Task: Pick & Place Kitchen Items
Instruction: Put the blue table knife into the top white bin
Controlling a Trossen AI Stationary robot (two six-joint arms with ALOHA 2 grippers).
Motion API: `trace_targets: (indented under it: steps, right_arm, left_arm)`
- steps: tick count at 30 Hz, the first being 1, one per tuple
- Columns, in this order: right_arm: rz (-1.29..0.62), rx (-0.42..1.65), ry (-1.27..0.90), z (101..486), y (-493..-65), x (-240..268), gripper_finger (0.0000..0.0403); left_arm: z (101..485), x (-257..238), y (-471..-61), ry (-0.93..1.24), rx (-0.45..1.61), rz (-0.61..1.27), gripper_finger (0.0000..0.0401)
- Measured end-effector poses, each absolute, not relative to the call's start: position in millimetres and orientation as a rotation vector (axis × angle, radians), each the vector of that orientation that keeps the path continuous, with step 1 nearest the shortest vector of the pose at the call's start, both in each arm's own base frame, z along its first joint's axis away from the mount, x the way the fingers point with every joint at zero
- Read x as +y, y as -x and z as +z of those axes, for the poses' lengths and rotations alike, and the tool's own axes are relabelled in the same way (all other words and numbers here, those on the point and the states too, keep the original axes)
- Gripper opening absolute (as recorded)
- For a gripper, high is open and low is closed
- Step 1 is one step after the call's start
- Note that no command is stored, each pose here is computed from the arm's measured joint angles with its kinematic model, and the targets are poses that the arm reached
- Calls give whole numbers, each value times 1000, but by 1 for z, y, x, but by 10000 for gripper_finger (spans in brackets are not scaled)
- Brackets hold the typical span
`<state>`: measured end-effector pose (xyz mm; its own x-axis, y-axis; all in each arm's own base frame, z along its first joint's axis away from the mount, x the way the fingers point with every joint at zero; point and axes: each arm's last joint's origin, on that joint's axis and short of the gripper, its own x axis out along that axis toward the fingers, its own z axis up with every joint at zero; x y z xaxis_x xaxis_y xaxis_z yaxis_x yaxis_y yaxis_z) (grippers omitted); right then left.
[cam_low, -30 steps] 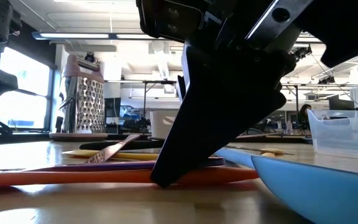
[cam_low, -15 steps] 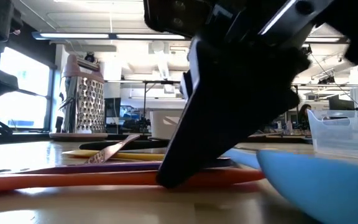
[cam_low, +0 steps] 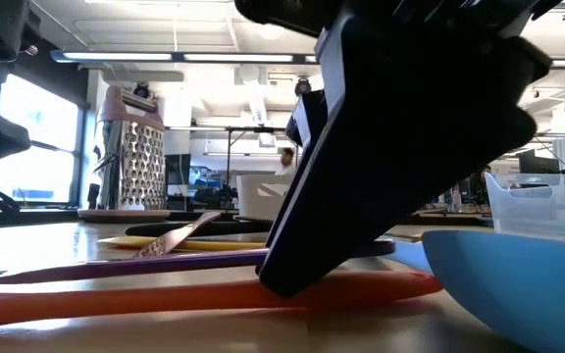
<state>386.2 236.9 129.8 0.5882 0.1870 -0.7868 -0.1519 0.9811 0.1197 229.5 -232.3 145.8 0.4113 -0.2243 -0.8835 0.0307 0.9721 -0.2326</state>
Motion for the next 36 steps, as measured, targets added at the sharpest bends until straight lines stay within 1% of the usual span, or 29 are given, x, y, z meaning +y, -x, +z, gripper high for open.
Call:
trace_targets:
  steps: [9,22,36]
  right_arm:
    - [188,892,1,132,-386,238,68]
    - [180,887,17,132,-387,238,68]
    - [152,860,49,133,-387,238,67]
  left_arm:
    - [149,-240,-233,264,1137,-279,79]
    - [153,-240,-233,263,1122,-306,79]
    - [157,-233,-247,374,1145,-405,79]
